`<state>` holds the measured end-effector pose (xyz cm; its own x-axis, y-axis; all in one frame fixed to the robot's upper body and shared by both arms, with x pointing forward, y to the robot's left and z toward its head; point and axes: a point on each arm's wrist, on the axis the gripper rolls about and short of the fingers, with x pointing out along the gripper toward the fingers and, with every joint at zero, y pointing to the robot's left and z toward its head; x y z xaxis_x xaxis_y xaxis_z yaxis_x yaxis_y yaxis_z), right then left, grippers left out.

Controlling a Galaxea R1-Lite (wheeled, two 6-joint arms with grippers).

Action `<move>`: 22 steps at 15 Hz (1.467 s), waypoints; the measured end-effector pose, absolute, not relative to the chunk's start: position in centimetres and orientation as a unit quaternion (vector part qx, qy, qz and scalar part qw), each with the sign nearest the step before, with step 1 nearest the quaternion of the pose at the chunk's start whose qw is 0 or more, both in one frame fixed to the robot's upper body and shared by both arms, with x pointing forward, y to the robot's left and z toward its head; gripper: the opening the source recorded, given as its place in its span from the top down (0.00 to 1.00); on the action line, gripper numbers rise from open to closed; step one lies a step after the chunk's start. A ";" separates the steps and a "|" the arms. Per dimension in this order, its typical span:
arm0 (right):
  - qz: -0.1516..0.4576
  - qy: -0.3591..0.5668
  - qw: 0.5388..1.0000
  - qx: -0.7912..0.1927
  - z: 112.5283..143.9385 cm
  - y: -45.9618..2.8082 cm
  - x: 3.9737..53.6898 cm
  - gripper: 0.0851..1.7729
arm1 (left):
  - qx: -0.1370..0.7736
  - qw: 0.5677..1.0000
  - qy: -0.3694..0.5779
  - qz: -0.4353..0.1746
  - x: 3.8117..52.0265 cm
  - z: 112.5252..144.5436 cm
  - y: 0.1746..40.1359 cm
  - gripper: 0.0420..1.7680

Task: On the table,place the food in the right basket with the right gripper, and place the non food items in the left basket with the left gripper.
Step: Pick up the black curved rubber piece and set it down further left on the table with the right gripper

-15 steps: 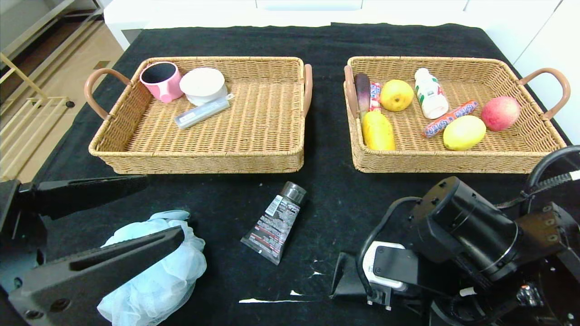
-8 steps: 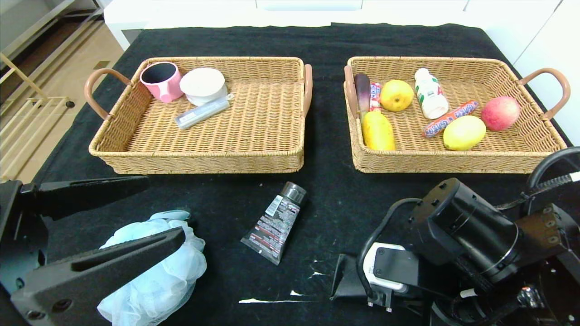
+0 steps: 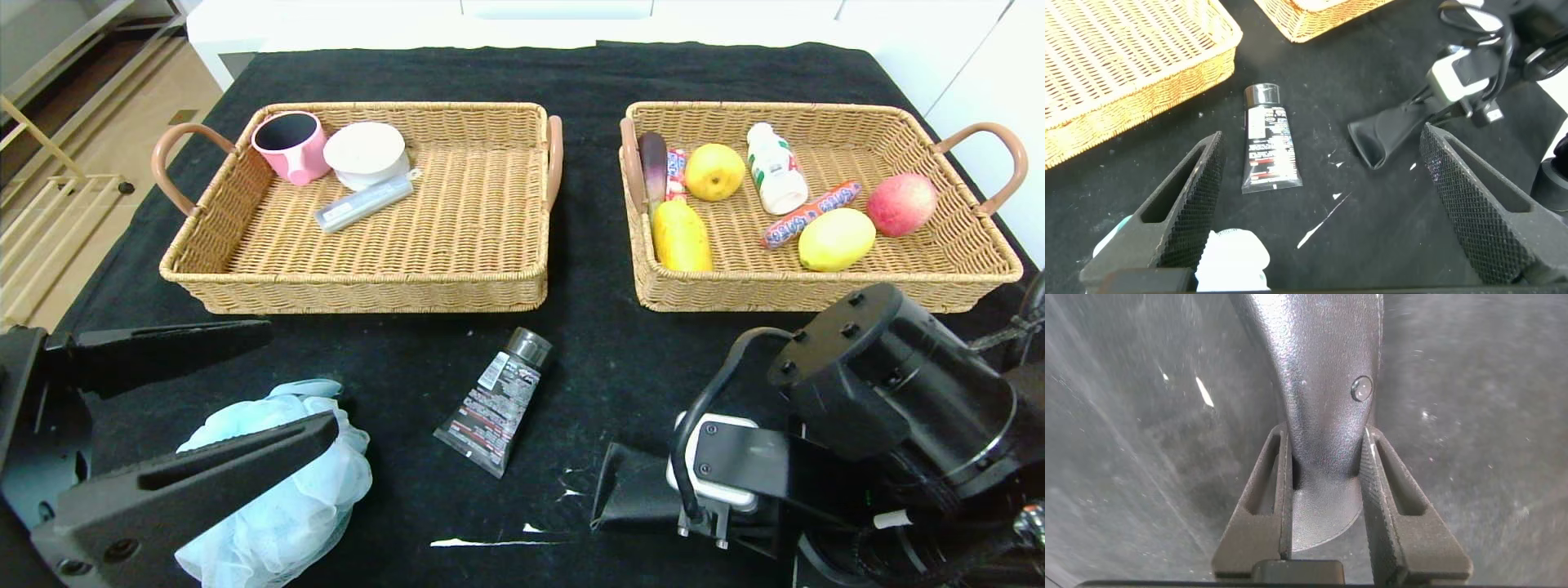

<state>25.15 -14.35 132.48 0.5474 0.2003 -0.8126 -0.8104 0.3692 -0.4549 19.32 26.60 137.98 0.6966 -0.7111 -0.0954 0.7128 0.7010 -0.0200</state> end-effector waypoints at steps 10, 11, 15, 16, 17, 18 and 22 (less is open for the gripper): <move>0.298 0.385 0.864 -0.128 136.2 -10.1 26.4 0.73 | 0.008 0.921 0.044 -0.386 19.3 138.1 26.6 0.03; 0.294 0.393 0.865 -0.100 136.4 -9.6 26.6 0.74 | 0.009 0.921 0.044 -0.387 19.3 138.1 26.6 0.03; 0.284 0.420 0.862 0.017 137.4 -8.6 27.0 0.74 | 0.009 0.921 0.044 -0.387 19.3 138.1 26.6 0.03; 0.280 0.425 0.860 0.039 137.6 -8.5 27.1 0.75 | 0.009 0.921 0.045 -0.387 19.3 138.1 26.6 0.03; 0.271 0.431 0.859 0.060 137.7 -8.5 27.2 0.75 | 0.009 0.921 0.046 -0.387 19.3 138.1 26.6 0.03; 0.260 0.436 0.858 0.085 137.7 -8.5 27.4 0.75 | 0.009 0.921 0.047 -0.387 19.3 138.1 26.6 0.03; 0.228 0.427 0.858 0.171 138.1 -8.5 28.8 0.75 | 0.010 0.921 0.051 -0.387 19.4 137.9 26.5 0.03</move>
<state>28.77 -8.52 138.07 0.5312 0.5368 -0.6555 -0.2454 0.8380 0.4874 19.43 26.53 137.89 0.6957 -0.7112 -0.1014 0.7131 0.7007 -0.0220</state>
